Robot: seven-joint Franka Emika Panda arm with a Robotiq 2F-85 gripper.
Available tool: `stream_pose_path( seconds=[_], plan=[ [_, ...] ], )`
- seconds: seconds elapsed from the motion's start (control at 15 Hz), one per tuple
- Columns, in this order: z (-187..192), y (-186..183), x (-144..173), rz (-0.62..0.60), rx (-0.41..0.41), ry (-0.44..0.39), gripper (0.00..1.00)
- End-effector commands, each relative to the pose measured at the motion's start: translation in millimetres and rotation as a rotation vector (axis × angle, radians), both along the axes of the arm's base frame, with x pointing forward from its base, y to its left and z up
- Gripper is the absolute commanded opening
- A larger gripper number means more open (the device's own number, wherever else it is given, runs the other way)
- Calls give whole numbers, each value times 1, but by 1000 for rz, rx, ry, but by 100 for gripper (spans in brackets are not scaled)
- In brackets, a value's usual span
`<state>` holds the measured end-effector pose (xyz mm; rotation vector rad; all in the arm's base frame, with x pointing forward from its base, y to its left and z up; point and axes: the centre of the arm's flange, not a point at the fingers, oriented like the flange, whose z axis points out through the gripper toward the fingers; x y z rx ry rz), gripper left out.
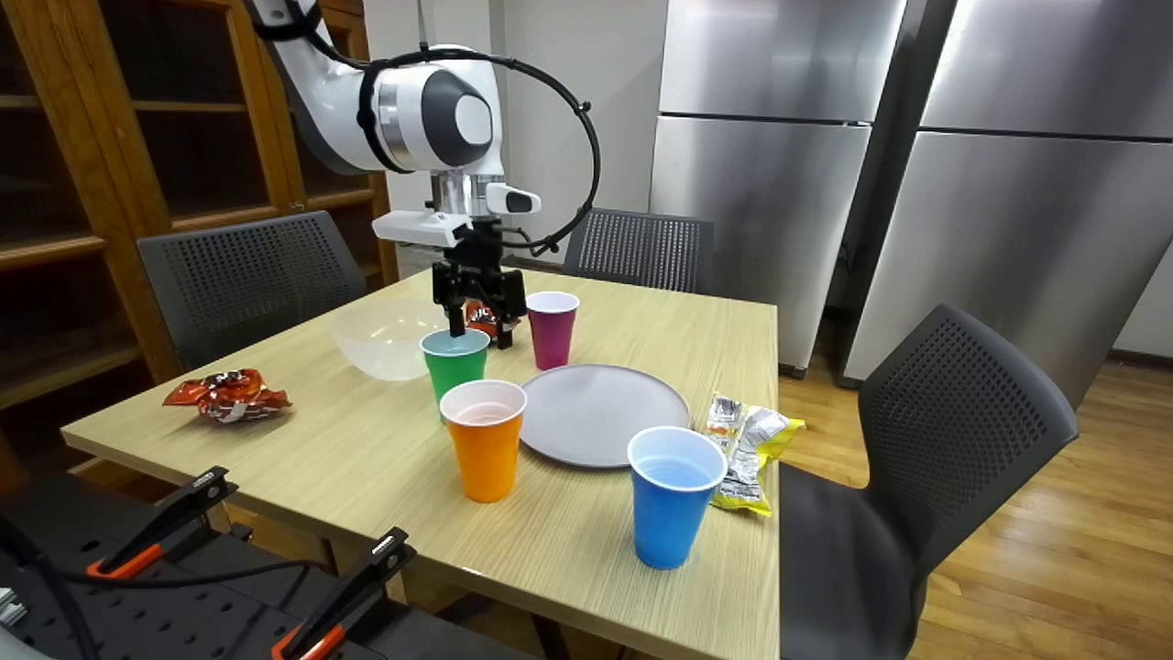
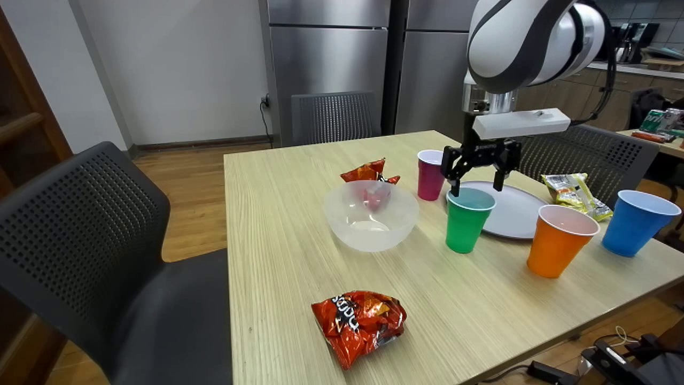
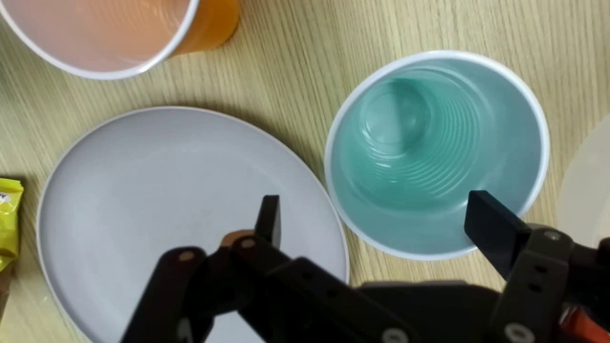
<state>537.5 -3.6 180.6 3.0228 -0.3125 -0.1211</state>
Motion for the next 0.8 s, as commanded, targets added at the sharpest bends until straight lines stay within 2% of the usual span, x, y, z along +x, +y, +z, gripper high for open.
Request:
stream_pose_path(
  seconds=[0.0, 0.27, 0.33, 0.4, 0.73],
  plan=[
    [-11, 2, 15, -31, -28, 20, 100],
    [-16, 2, 13, -26, -32, 31, 100],
    [-16, 3, 11, -24, -34, 30, 84],
    [-16, 3, 10, -18, -33, 35, 72],
    [-11, 6, 1, -11, -33, 32, 34]
  ],
)
